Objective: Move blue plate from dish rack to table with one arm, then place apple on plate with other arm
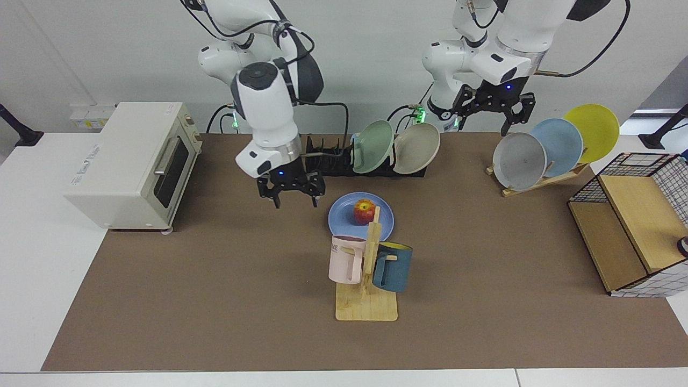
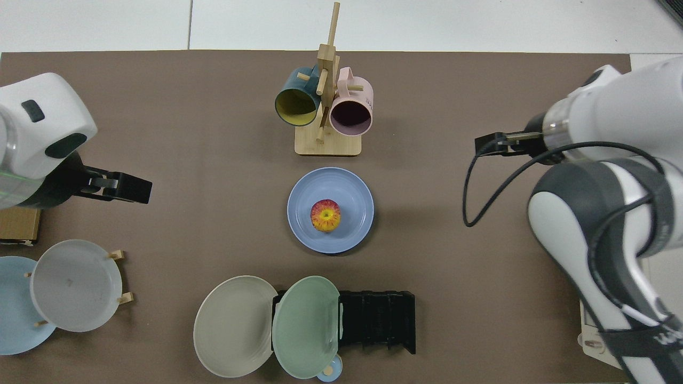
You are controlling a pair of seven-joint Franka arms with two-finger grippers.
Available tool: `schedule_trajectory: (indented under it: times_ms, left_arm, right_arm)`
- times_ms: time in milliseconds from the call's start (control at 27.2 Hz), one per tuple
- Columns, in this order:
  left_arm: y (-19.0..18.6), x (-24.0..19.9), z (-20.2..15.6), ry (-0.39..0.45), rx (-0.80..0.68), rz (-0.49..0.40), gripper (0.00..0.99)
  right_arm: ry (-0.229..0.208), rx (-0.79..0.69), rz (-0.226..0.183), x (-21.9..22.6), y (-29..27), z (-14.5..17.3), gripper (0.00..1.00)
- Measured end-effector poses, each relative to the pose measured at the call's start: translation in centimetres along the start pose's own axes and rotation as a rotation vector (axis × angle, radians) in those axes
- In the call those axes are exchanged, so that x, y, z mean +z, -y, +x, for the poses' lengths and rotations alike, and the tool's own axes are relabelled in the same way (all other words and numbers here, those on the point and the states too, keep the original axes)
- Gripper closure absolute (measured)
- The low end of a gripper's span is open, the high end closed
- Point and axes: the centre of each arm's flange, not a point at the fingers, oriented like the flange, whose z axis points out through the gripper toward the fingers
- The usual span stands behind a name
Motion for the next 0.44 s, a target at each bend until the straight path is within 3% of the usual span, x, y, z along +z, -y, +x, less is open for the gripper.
schedule_trajectory:
  times_ms: [147,331,441]
  left_arm:
    - [0.6,0.0,0.0,0.000,-0.011,0.000,0.000]
    - [0.5,0.0,0.0,-0.001,-0.009,0.000,0.000]
    - [0.5,0.0,0.0,-0.001,-0.009,0.000,0.000]
  right_arm:
    - [0.022,-0.002,-0.005,-2.6,-4.4,-1.0,0.00]
    - [0.116,-0.002,-0.017,-4.5,-5.2,-3.2,0.00]
    - [0.134,-0.002,-0.029,-5.2,-5.2,-3.8,0.00]
